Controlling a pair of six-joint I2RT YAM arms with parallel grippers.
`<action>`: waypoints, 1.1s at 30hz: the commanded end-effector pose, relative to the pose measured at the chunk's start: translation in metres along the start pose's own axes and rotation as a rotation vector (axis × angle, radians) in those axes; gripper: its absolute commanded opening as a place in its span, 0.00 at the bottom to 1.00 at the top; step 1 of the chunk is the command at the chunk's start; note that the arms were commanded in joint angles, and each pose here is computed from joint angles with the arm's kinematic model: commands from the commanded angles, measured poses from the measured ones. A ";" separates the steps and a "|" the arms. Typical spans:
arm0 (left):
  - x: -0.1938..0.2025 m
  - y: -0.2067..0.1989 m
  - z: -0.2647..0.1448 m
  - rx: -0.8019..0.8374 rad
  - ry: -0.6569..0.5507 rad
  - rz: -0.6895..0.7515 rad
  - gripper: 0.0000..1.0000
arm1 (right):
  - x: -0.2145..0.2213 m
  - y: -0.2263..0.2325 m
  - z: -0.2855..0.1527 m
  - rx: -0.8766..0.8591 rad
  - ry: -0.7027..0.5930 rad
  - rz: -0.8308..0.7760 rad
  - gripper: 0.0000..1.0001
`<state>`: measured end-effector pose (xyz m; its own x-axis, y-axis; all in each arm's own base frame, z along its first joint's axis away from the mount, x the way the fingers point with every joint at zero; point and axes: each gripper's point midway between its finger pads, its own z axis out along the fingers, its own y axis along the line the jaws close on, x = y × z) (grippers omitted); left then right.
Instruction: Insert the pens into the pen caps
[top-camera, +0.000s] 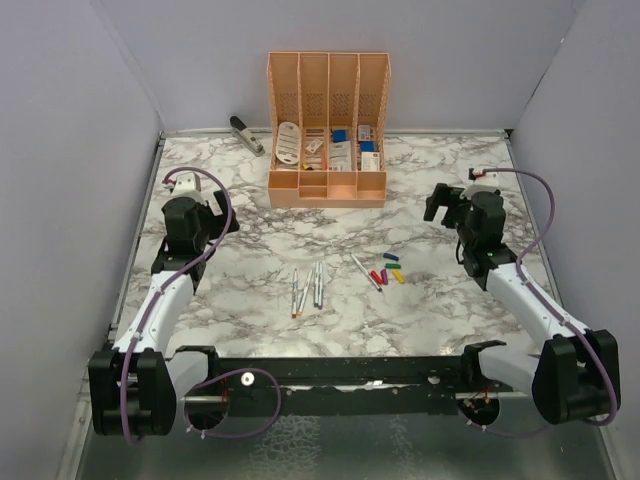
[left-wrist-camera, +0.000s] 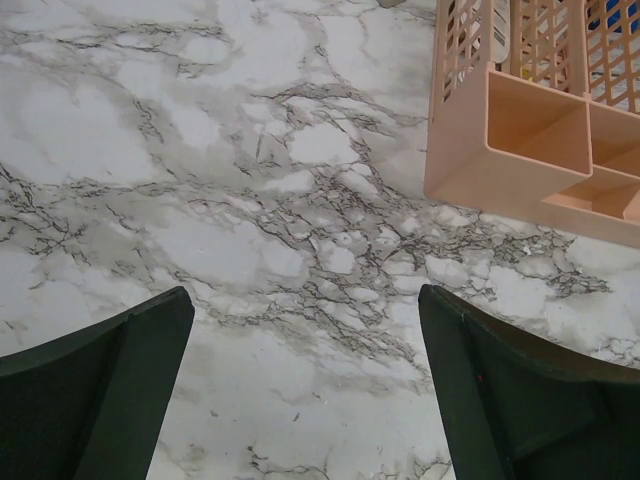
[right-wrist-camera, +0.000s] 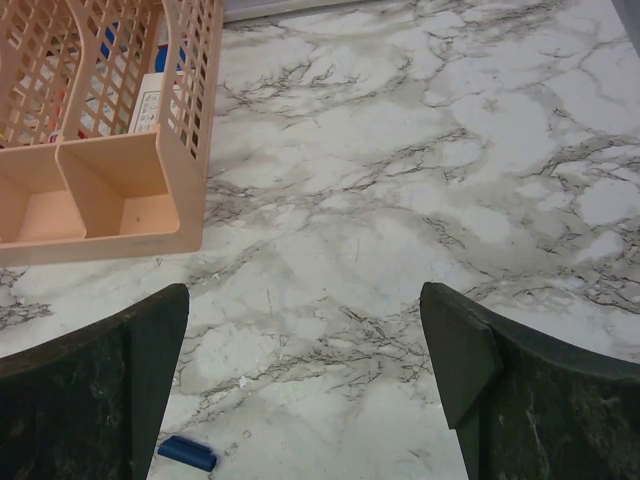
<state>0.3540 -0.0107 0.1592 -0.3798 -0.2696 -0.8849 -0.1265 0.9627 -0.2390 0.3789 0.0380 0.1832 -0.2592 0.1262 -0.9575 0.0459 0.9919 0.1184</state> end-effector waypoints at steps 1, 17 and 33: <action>-0.006 -0.009 -0.005 0.041 -0.027 -0.023 0.99 | -0.011 0.003 -0.006 -0.017 -0.016 0.002 1.00; -0.013 -0.009 -0.003 0.033 -0.043 -0.040 0.99 | -0.010 -0.005 -0.008 0.038 -0.018 0.040 1.00; -0.023 -0.099 0.001 0.244 0.011 0.161 0.99 | -0.020 -0.009 0.003 0.086 -0.040 0.098 1.00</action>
<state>0.3744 -0.0742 0.1914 -0.4020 -0.1884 -0.8961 0.0976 0.9642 -0.2465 0.3795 0.0373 0.1791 -0.2929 0.1744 -0.9401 0.0832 0.9841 0.1567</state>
